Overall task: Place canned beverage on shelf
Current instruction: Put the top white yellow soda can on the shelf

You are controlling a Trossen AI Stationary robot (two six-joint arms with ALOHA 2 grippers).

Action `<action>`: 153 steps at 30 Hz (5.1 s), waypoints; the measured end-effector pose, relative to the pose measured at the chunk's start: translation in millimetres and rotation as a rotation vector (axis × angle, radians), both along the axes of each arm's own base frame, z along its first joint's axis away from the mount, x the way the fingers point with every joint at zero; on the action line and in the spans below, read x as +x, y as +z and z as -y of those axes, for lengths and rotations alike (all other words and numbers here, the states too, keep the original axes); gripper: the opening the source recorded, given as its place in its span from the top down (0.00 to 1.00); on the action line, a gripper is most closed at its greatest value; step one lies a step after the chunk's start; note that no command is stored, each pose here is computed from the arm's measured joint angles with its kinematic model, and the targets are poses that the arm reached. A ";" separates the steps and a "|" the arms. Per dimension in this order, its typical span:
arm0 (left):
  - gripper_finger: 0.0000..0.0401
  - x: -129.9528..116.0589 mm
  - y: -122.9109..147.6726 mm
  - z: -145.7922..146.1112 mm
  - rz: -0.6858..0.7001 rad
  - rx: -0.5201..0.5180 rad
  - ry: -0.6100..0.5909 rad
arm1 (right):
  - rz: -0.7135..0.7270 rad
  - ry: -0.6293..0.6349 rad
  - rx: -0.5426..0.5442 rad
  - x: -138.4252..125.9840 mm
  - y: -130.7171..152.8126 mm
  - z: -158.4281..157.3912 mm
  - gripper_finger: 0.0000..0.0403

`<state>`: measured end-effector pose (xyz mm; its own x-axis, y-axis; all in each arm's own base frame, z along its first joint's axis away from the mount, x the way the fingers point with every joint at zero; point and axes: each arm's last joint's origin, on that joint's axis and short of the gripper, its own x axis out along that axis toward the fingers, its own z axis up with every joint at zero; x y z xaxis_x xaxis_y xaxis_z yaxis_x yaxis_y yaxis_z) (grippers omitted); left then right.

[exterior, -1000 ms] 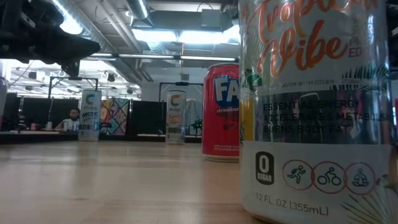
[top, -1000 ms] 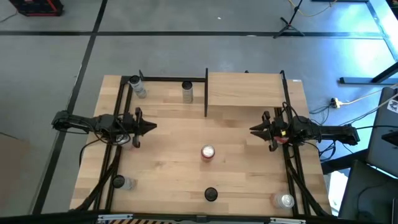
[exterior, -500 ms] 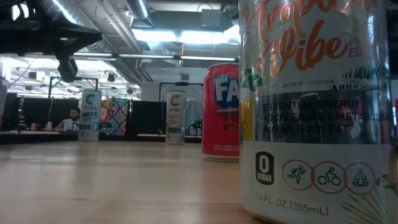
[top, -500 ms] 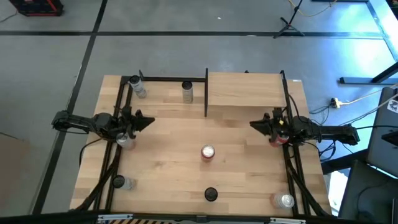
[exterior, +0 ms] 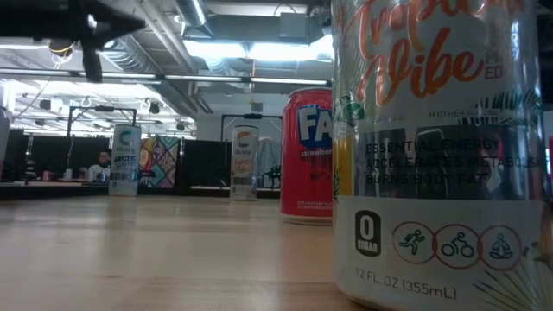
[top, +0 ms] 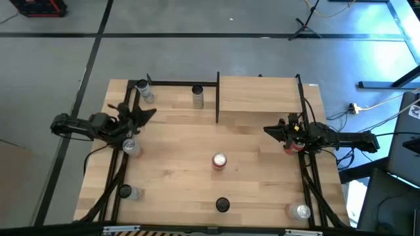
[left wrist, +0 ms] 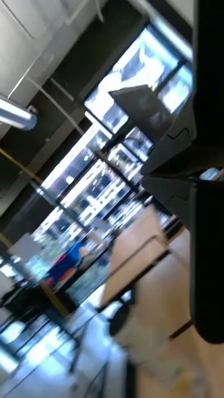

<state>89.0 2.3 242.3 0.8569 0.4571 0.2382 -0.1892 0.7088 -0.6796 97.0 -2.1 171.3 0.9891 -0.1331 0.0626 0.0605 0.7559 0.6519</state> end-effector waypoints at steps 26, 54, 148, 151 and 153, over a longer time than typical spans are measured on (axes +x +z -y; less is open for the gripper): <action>0.53 69.9 143.6 -58.4 -0.535 0.325 0.384 | 0.075 -0.264 0.061 -2.6 6.2 7.5 0.83; 0.34 166.3 144.7 -190.2 -0.749 0.089 0.225 | 0.152 -0.246 -0.017 -4.1 15.8 6.8 0.83; 0.44 230.6 46.6 -218.6 -1.661 0.089 -0.378 | 0.110 -0.227 -0.020 -3.1 11.9 6.3 0.83; 0.44 231.5 72.7 -213.3 -1.630 0.083 -0.353 | 0.110 -0.227 -0.020 -3.1 11.9 6.3 0.83; 0.44 231.0 91.0 -208.8 -1.611 0.074 -0.337 | 0.110 -0.220 -0.021 -3.0 11.9 6.1 0.83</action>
<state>320.0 211.0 333.4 0.2805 0.2395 -0.9295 -0.4634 0.8818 0.0874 94.0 -8.2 183.2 0.9234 -0.3423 0.1735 0.1547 0.7457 0.6481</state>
